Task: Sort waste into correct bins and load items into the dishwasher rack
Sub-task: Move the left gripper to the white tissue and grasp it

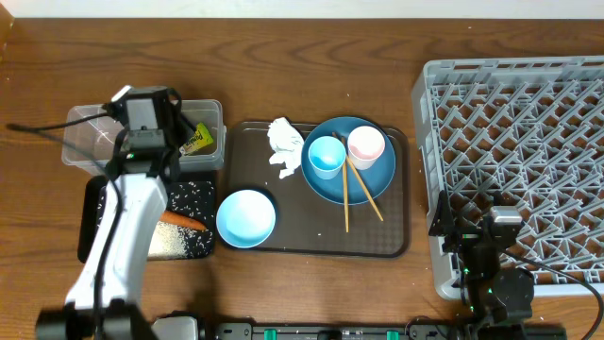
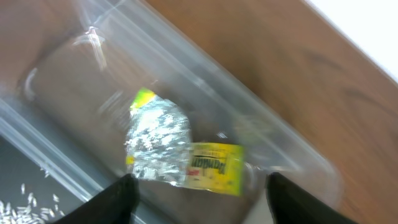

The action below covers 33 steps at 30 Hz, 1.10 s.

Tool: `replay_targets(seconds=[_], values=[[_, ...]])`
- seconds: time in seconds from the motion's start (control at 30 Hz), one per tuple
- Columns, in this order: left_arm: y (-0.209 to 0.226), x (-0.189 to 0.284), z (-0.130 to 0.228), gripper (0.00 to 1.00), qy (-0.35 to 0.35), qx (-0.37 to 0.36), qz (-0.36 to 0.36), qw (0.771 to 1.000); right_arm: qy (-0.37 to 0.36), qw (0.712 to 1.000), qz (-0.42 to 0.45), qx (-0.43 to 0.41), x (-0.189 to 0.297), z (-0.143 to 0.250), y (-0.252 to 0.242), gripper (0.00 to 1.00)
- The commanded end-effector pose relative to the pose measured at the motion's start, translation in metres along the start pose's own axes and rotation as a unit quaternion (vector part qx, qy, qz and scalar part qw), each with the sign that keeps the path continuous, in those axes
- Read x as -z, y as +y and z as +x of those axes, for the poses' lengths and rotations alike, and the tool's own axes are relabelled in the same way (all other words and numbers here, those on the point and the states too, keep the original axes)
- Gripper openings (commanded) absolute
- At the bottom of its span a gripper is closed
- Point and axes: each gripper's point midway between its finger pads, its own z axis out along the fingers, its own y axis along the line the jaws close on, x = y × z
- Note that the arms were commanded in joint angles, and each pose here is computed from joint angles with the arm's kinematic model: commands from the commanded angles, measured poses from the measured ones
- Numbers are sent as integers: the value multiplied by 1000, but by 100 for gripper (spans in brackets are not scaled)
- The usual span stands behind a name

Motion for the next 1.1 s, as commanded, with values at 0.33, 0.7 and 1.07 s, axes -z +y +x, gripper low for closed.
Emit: replay_targets(seconds=[0.33, 0.7, 1.07], values=[[-113, 89, 40, 85, 116, -55, 314, 941, 2, 1000, -1, 2, 0, 1, 0, 99], [-141, 66, 117, 82, 145, -143, 249, 947, 2, 1000, -1, 2, 0, 1, 0, 99], [-127, 7, 175, 82, 207, -176, 174, 946, 2, 1000, -1, 2, 0, 1, 0, 99]])
